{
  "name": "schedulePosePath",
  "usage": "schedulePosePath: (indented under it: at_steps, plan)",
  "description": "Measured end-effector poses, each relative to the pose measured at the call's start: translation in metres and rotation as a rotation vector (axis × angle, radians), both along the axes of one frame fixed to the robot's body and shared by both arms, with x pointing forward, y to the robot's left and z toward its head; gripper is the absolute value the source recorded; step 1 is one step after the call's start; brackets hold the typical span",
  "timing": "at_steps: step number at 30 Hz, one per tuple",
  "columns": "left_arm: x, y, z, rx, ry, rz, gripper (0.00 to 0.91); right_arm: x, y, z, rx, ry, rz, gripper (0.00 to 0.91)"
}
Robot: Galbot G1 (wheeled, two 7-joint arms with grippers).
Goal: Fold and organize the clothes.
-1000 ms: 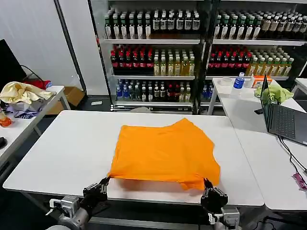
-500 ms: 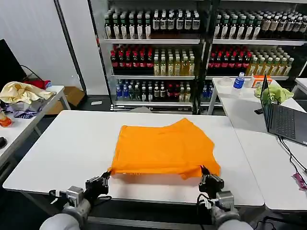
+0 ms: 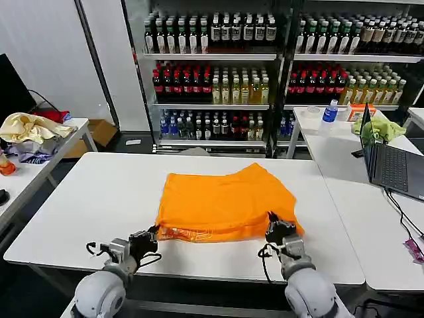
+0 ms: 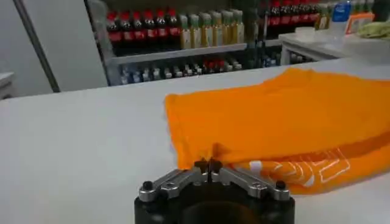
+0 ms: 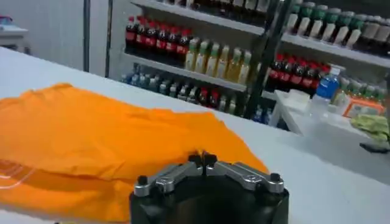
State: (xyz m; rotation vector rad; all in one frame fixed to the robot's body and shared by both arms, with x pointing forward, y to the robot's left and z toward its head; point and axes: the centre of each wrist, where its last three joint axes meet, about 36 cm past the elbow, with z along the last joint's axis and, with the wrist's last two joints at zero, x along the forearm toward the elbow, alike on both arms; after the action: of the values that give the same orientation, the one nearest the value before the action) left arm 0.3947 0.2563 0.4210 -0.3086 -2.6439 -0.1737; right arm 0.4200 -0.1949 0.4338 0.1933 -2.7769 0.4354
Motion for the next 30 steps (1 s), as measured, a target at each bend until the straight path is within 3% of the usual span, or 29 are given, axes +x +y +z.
schedulePosePath:
  at_steps: [8,10,11,12,13,23,30]
  plan:
    - [0.017,-0.003,-0.01,0.012,0.013,0.0,0.02,0.012,0.005,-0.011,-0.024,0.021,0.007,0.0]
    - [0.019,-0.003,-0.012,0.014,0.014,0.002,0.06,0.013,0.005,-0.013,-0.028,0.024,0.005,0.0]
    - [0.02,-0.003,-0.012,0.015,0.015,0.003,0.202,0.013,0.005,-0.013,-0.029,0.026,0.004,0.242]
    - [0.02,-0.004,-0.013,0.014,0.015,0.004,0.615,0.013,0.005,-0.014,-0.031,0.028,0.003,0.806]
    - [0.021,-0.004,-0.013,0.014,0.014,0.006,0.907,0.013,0.005,-0.014,-0.033,0.029,0.001,0.907]
    - [0.02,-0.004,-0.013,0.007,0.013,0.019,0.907,0.002,-0.002,-0.018,-0.016,0.035,-0.026,0.907]
    - [0.012,0.0,-0.009,-0.005,0.007,0.033,0.907,-0.016,-0.016,-0.011,0.014,0.023,-0.066,0.907]
